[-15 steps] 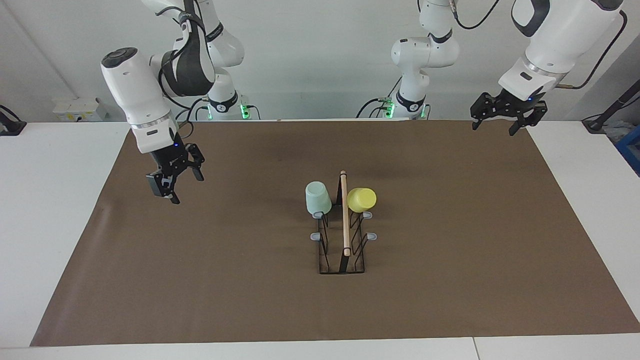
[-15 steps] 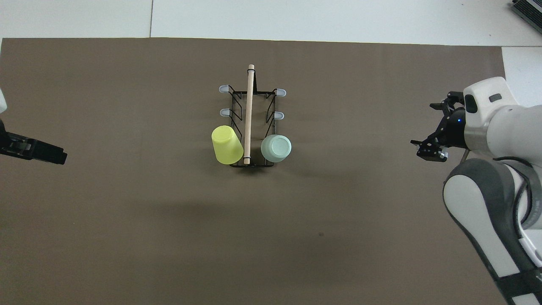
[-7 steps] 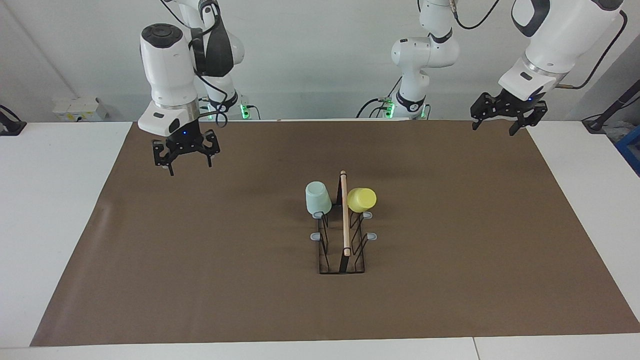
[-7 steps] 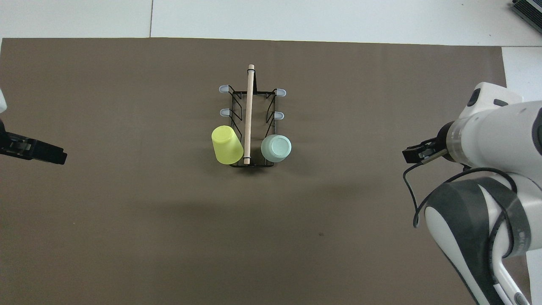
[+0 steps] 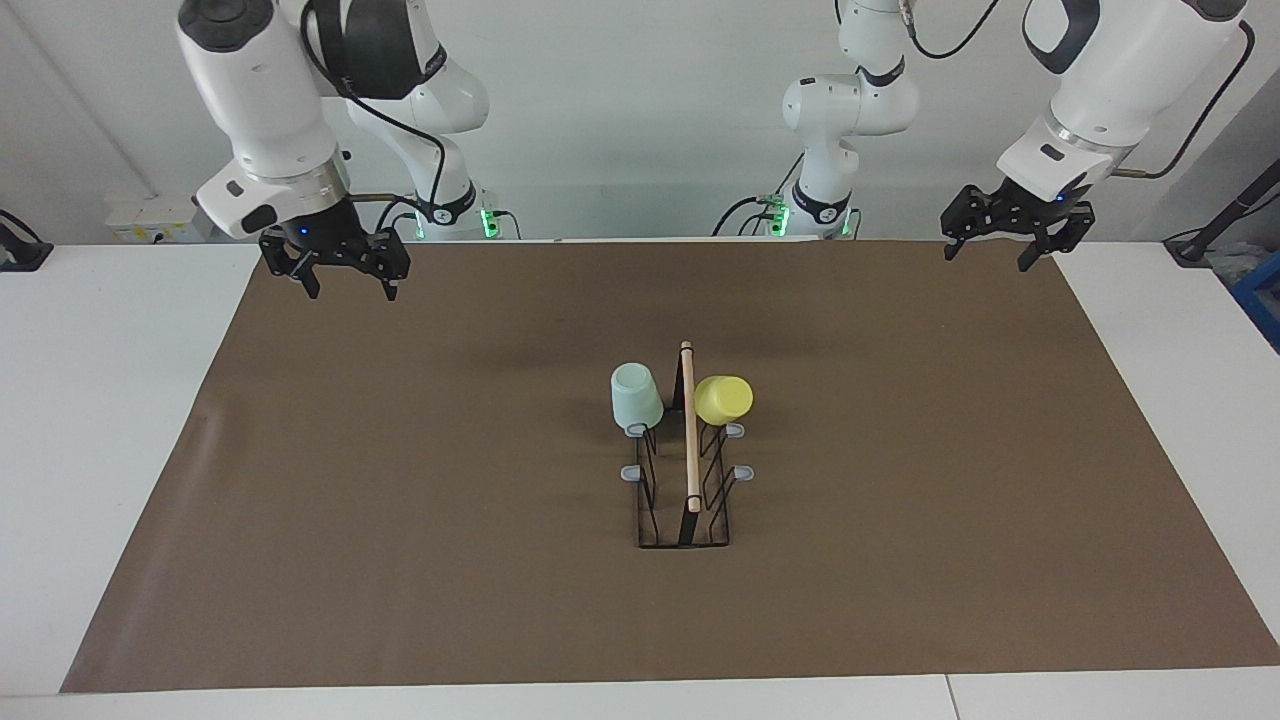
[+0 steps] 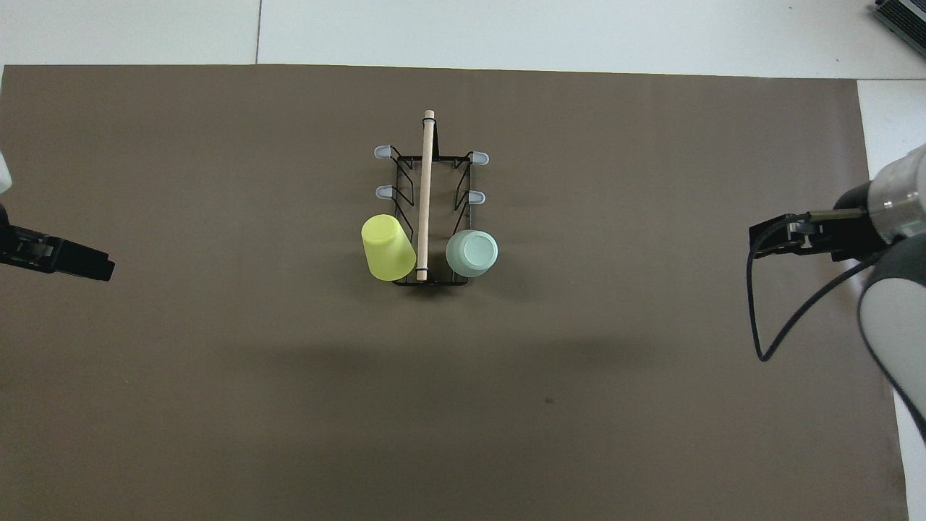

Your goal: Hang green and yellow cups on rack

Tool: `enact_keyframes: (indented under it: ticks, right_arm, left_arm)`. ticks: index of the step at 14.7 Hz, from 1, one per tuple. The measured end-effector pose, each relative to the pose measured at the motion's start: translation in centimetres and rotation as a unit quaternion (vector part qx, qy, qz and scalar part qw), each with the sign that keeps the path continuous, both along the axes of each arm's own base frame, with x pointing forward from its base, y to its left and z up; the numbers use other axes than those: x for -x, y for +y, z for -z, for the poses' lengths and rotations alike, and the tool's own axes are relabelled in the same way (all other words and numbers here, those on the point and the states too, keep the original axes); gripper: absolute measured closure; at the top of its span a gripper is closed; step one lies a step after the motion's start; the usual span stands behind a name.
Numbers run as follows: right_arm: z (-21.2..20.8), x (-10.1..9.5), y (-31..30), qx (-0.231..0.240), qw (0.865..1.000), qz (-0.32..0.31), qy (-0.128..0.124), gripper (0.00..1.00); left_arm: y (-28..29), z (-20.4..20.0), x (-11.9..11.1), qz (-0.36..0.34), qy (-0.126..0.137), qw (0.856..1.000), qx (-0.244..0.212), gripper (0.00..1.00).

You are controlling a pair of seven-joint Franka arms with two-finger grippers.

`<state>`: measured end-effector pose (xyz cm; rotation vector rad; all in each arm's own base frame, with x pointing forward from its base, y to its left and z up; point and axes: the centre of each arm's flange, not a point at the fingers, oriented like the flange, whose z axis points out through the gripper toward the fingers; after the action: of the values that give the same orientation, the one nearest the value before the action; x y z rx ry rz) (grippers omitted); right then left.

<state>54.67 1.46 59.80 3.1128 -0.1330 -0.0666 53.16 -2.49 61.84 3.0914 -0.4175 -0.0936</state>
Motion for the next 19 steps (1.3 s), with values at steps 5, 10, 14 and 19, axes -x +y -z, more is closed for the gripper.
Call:
enact_keyframes:
  ticks: [5, 10, 14, 19]
  right_arm:
    - [-1.9, 0.7, -2.3, 0.001, 1.000, 0.016, 0.015, 0.00]
    - [-1.8, 0.8, -1.7, 0.004, 1.000, 0.008, 0.019, 0.00]
    - [-2.0, 0.6, -1.4, 0.006, 1.000, 0.003, 0.010, 0.00]
    - [-1.9, 0.6, -1.5, 0.006, 1.000, 0.002, 0.011, 0.00]
  left_arm:
    - [0.0, 0.0, 0.0, 0.000, 0.000, 1.000, 0.000, 0.00]
    - [0.0, 0.0, 0.0, 0.000, 0.000, 1.000, 0.000, 0.00]
    - [0.0, 0.0, 0.0, 0.000, 0.000, 1.000, 0.000, 0.00]
    - [0.0, 0.0, 0.0, 0.000, 0.000, 1.000, 0.000, 0.00]
